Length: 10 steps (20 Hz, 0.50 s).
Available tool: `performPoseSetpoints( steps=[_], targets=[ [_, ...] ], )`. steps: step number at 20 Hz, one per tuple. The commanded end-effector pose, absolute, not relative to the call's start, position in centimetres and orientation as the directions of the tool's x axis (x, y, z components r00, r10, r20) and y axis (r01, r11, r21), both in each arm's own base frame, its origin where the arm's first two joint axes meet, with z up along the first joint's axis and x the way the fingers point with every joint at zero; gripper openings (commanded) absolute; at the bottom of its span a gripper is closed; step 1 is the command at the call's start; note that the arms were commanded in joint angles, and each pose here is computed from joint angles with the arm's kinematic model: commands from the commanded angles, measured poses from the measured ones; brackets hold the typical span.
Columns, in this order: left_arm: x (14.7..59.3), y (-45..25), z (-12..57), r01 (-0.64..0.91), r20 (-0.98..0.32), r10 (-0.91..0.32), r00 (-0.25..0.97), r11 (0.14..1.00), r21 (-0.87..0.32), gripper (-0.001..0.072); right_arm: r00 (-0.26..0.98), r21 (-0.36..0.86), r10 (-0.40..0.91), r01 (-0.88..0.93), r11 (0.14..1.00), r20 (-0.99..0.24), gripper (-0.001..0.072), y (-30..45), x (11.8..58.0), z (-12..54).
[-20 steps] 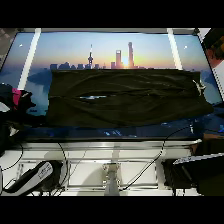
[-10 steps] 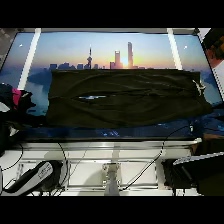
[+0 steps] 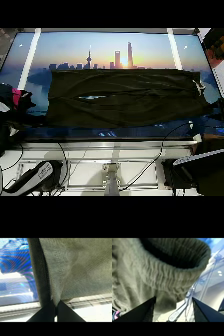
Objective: Fold the clothes and pants, and hang the long-sleeved shirts on hangers.
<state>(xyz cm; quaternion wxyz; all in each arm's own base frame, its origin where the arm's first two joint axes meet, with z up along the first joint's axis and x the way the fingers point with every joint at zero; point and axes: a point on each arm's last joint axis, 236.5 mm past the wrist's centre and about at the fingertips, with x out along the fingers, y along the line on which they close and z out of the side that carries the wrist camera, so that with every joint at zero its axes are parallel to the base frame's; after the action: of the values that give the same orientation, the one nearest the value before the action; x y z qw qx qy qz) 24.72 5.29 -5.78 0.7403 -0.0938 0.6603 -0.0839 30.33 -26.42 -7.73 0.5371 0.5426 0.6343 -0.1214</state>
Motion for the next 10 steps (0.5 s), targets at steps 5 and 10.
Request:
performPoseSetpoints(
  steps=[5, 10],
  targets=[
    [25.3, 4.7, -5.6, -0.011, -0.952, -0.273, 0.138, 0.961, -0.277, 0.0009, 0.140, 0.386, 0.515, 0.827, 0.409, -0.846, 0.0442, -27.4, 30.0, -8.9],
    [25.4, 4.6, -5.5, -0.012, -0.951, -0.275, 0.141, 0.960, -0.280, 0.0009, 0.167, 0.409, 0.496, 0.804, 0.431, -0.852, 0.0310, -27.9, 30.7, -9.6]
  ],
)
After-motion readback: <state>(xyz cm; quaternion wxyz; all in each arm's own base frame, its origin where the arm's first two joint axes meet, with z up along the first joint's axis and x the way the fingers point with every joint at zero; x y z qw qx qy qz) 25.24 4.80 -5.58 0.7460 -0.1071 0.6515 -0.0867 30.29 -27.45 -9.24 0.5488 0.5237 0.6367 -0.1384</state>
